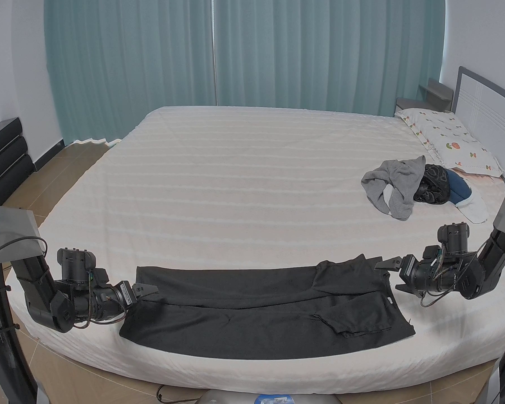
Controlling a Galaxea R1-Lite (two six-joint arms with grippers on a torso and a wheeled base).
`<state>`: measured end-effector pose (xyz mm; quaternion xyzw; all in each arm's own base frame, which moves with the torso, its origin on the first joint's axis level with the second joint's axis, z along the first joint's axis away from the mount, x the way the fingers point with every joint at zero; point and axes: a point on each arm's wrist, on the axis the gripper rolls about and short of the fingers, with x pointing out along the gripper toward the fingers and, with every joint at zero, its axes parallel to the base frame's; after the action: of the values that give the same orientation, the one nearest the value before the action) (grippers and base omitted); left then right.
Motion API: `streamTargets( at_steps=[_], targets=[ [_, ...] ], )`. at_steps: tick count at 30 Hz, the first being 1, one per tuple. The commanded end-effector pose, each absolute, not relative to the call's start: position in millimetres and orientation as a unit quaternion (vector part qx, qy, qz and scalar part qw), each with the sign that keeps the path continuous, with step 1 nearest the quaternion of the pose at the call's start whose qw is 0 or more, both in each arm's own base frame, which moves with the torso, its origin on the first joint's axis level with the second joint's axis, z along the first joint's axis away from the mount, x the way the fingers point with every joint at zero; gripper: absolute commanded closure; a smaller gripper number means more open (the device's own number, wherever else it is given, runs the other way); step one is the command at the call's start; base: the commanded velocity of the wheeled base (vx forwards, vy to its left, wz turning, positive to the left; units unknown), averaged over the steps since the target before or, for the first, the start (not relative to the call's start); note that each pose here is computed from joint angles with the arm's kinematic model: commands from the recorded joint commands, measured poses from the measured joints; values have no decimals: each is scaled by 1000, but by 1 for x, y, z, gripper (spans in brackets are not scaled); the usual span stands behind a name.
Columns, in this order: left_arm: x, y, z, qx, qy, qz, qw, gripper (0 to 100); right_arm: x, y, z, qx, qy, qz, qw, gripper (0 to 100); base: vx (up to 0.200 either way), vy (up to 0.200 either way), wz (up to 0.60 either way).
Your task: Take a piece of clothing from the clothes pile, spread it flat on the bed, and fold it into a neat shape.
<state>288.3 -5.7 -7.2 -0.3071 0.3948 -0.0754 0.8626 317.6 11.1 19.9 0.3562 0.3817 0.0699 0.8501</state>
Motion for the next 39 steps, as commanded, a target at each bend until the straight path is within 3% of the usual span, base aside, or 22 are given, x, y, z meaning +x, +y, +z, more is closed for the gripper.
streamTargets(
  at_steps=[1, 10, 11, 39],
  targets=[
    [288, -7, -13, -307, 404, -74, 858, 0, 318, 12, 19, 356, 384, 70, 849, 0, 0, 0, 0],
    [292, -7, -21, -289, 410, -79, 862, 0, 318, 11, 20, 357, 382, 71, 850, 0, 0, 0, 0],
    [291, -6, -23, -280, 412, -79, 863, 100, 318, 11, 20, 357, 382, 71, 850, 0, 0, 0, 0],
    [287, 4, -27, -257, 410, -22, 875, 100, 314, 17, 15, 350, 395, 78, 846, 0, 0, 0, 0]
  ],
)
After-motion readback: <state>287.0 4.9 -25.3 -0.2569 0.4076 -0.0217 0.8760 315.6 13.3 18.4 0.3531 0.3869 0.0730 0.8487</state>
